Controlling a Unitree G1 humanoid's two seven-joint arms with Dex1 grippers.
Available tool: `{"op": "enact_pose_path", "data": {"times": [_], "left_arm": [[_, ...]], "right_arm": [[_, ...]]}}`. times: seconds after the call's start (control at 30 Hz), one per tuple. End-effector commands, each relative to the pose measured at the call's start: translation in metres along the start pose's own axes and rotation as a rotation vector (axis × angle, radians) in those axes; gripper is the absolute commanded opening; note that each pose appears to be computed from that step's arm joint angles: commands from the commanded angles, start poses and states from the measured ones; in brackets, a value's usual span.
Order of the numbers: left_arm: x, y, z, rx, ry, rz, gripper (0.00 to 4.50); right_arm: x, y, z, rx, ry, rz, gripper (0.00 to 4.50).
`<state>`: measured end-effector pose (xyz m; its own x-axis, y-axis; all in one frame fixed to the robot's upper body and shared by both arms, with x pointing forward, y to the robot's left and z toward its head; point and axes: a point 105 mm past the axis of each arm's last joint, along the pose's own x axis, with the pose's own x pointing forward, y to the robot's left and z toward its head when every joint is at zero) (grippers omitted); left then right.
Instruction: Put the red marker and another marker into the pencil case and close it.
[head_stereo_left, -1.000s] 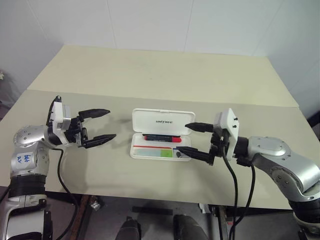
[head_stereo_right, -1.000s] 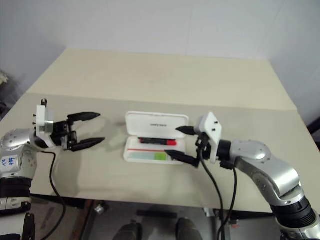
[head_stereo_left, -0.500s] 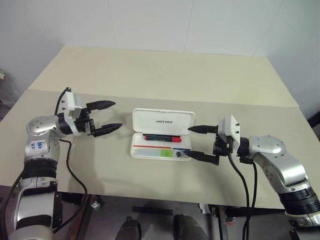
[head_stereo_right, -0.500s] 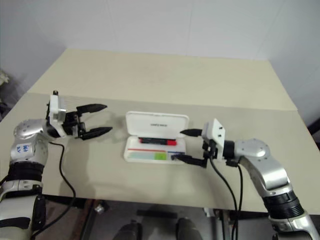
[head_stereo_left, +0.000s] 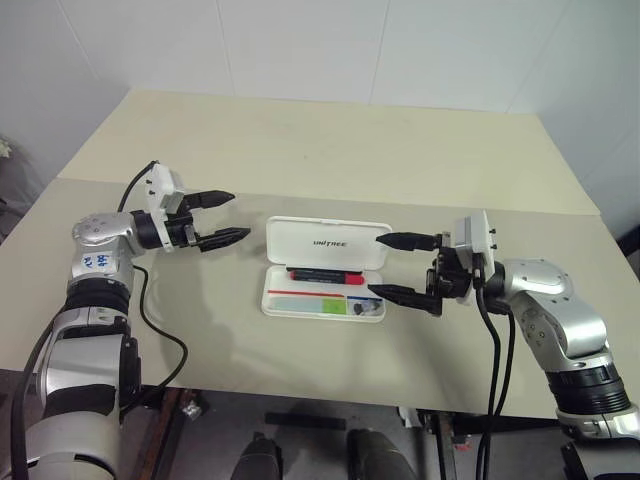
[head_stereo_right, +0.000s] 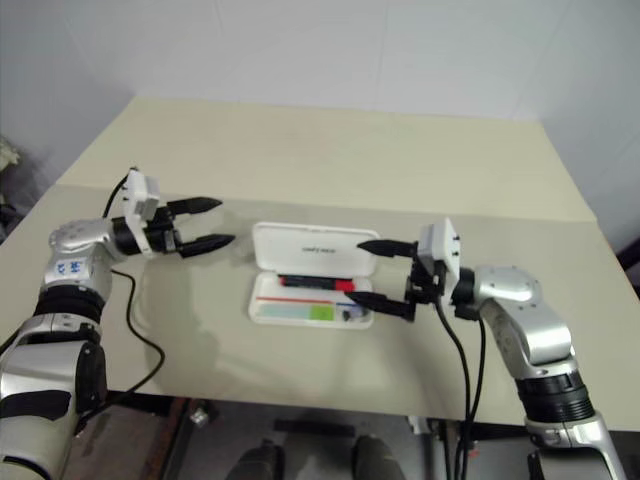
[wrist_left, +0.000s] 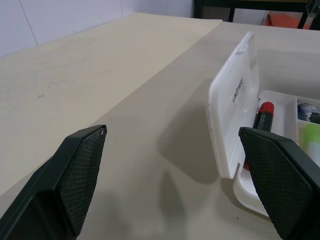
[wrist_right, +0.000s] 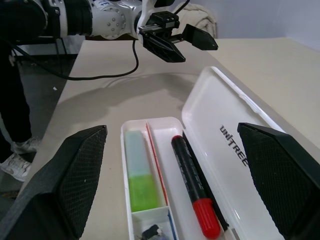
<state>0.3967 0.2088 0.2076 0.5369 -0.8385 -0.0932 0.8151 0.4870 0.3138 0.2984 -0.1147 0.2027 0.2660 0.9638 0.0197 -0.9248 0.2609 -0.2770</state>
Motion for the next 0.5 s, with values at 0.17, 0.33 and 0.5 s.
{"op": "enact_pose_path", "data": {"times": [0.17, 0.33, 0.5], "left_arm": [[0.005, 0.014, -0.007, 0.04, 0.111, 0.113, 4.5], [0.006, 0.004, 0.0, 0.039, 0.036, 0.039, 3.2], [0.004, 0.0, 0.008, -0.044, -0.065, -0.021, 1.47]], "right_arm": [[-0.005, -0.012, 0.018, -0.076, -0.043, -0.067, 4.44], [-0.006, -0.016, 0.018, -0.085, -0.043, -0.083, 4.5], [-0.007, -0.018, 0.019, -0.088, -0.048, -0.086, 4.5]]}}
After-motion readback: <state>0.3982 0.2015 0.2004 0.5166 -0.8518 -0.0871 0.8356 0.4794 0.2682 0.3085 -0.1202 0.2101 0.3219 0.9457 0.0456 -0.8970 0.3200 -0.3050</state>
